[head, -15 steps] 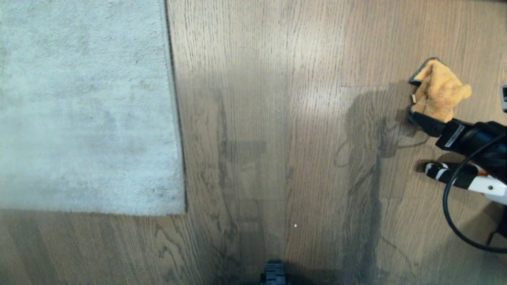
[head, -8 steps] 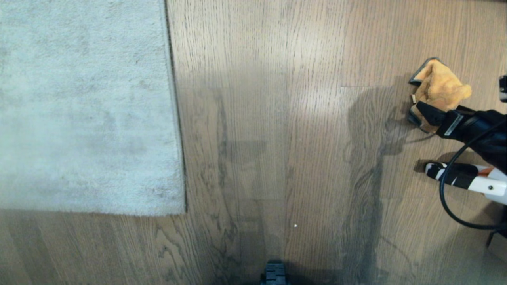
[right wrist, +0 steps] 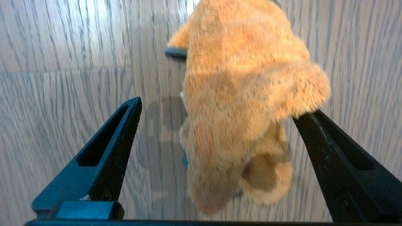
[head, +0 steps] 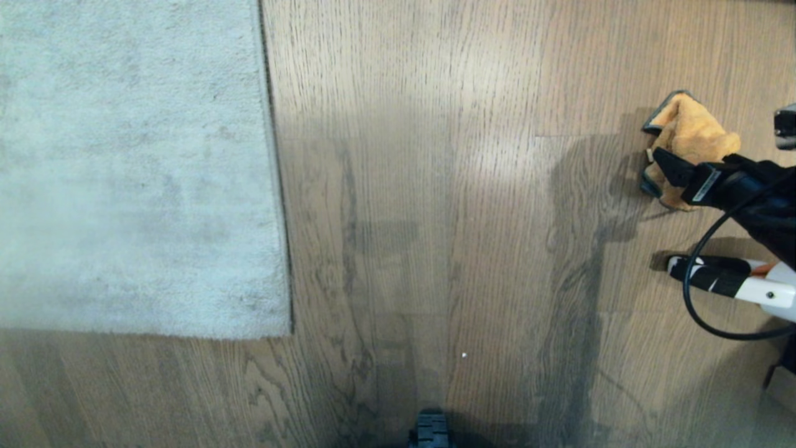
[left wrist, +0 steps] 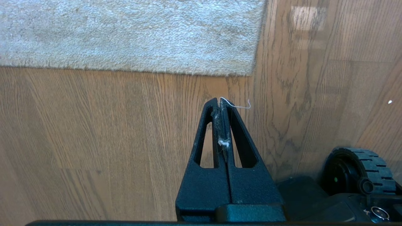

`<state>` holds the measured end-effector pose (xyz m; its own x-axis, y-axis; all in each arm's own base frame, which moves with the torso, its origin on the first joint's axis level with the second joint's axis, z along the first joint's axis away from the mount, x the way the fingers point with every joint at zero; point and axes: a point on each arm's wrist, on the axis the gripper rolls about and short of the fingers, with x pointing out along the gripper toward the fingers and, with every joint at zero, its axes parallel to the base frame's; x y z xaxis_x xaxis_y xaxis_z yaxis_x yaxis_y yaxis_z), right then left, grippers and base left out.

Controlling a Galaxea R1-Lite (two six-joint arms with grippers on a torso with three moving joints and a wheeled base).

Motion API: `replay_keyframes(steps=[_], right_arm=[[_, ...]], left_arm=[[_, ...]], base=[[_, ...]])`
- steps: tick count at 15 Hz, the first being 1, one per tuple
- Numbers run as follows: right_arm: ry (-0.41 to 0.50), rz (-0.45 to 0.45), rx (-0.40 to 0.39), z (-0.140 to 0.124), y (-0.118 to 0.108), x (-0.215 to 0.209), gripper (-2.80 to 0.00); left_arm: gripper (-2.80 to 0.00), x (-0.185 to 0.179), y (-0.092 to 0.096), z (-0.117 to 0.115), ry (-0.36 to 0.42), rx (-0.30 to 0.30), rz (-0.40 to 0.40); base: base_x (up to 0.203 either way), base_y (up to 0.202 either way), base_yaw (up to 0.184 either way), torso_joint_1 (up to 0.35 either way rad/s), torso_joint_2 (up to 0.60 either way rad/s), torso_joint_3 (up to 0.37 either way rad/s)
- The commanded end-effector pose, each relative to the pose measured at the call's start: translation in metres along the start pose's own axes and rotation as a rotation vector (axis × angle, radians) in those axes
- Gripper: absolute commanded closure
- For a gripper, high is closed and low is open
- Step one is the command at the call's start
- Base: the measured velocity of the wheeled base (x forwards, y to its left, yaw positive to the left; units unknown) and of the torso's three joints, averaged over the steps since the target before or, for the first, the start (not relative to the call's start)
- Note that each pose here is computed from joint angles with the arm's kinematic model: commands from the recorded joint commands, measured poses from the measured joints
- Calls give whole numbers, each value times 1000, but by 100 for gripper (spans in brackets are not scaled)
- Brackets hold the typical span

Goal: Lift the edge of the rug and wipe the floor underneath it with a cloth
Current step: Pick up the rag

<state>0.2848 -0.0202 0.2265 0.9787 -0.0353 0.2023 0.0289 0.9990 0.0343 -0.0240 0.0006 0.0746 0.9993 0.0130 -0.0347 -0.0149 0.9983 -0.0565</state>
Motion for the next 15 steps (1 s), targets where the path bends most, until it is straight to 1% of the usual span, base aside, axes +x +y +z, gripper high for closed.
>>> replay_keyframes(steps=[1, 5, 9, 15], right_arm=[[-20, -3, -7, -7, -2, 9, -280], [-56, -11, -29, -9, -5, 17, -280], [-54, -23, -44, -11, -9, 20, -280], [-87, -27, -44, 0, -10, 16, -280]], left_arm=[[0, 0, 0, 0, 1, -1, 1], [0, 0, 0, 0, 1, -1, 1], [0, 0, 0, 0, 1, -1, 1], [0, 0, 0, 0, 1, -1, 1]], base=[[0, 0, 0, 0, 0, 0], [0, 0, 0, 0, 0, 0], [0, 0, 0, 0, 0, 0], [0, 0, 0, 0, 0, 0]])
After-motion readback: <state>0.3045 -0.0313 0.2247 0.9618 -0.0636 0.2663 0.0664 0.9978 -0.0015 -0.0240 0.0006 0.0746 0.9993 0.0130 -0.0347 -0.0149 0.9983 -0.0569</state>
